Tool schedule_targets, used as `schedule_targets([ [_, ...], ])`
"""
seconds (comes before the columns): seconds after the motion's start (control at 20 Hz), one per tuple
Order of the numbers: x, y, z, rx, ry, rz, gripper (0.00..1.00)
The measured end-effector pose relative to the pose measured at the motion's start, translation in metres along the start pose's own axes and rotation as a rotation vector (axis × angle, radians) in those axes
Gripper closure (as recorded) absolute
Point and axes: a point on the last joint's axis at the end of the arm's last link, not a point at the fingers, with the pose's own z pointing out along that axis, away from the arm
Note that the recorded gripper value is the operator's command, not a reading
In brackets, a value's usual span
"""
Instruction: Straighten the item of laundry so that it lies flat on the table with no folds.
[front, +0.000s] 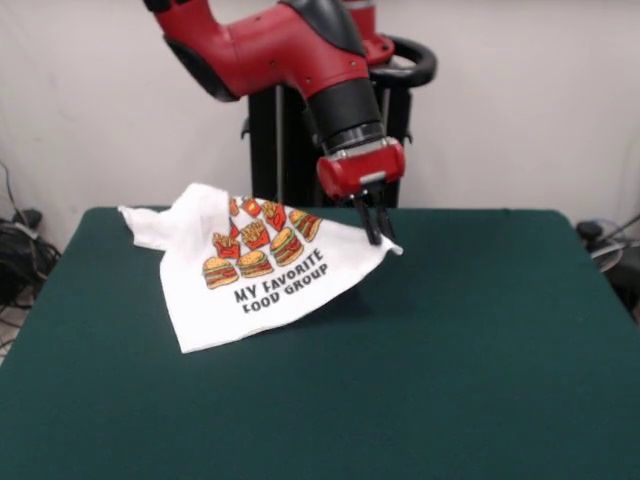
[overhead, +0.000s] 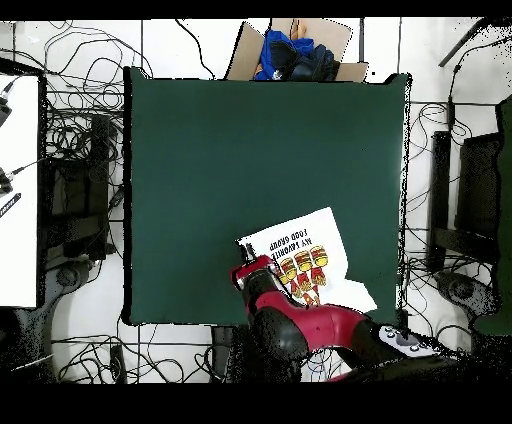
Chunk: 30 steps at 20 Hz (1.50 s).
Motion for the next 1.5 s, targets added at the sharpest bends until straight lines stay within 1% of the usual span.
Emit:
schedule_targets([
  [0.15, -0.004, 0.003, 0.001, 0.004, -0.012, 0.002, 1.0],
  [0.35, -0.016, 0.01, 0.003, 0.016, -0.038, -0.017, 1.0],
  [0.6, -0.036, 0.012, 0.004, 0.041, -0.063, -0.06, 1.0],
  [0.7, -0.047, 0.013, 0.004, 0.054, -0.072, -0.088, 1.0],
  [0.85, -0.056, 0.013, 0.003, 0.066, -0.075, -0.111, 1.0],
  [1.1, -0.062, 0.012, 0.001, 0.092, -0.065, -0.133, 1.0],
  [1.5, -0.061, 0.015, 0.0, 0.127, -0.048, -0.148, 1.0],
])
